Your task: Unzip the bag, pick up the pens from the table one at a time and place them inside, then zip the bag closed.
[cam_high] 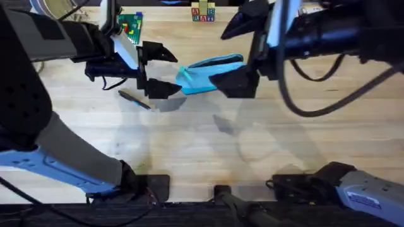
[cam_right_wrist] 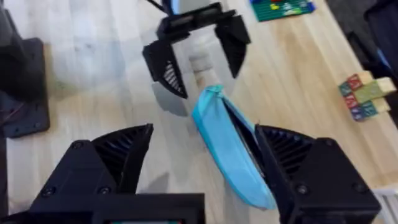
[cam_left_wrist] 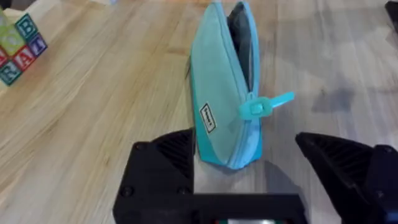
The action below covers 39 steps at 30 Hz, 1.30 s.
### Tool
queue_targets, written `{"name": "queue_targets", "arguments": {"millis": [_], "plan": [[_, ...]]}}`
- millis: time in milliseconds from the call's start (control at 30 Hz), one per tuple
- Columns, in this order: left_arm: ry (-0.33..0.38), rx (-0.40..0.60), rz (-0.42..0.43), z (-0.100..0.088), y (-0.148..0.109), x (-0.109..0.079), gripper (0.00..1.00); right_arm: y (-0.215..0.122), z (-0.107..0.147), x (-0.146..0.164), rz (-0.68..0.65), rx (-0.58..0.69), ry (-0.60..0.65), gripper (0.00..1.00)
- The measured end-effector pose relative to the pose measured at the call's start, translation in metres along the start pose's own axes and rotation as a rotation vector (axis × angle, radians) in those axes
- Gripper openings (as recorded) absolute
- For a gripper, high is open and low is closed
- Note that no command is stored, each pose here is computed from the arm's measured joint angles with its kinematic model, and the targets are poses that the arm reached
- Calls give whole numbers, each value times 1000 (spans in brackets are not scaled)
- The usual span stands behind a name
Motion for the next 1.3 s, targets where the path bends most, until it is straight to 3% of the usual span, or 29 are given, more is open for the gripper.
{"name": "queue_targets", "arguments": {"millis": [100, 333, 533, 600, 700, 867, 1100, 1300], "plan": [[16, 28, -28, -7, -11, 0, 996, -14, -2, -5, 40, -32, 17, 996], [107, 107, -69, -43, -31, -6, 995, -27, 5, -17, 88, -20, 75, 996], [106, 194, -85, -62, -41, -15, 994, -33, 11, -27, 121, -9, 117, 971], [99, 219, -101, -69, -44, -17, 995, -35, 12, -30, 132, -7, 129, 900], [81, 249, -131, -79, -49, -20, 995, -38, 14, -35, 149, -9, 145, 688], [32, 271, -178, -94, -56, -26, 994, -42, 16, -41, 171, -10, 167, 70], [-3, 306, -213, -115, -64, -44, 994, -44, 26, -40, 166, 39, 166, 31], [-27, 353, -221, -129, -69, -66, 994, -44, 35, -36, 140, 102, 38, 31]]}}
Point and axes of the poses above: each hand's point on the last joint's axis, 136 mm out from that joint toward the fingers, its own y axis out along the fingers, its own x axis along the line the jaws close on, z = x × y, the point moved 8 cm from there along -y, back along the fingers, and after that the axes turned 15 degrees about y, right-handed, at the moved point
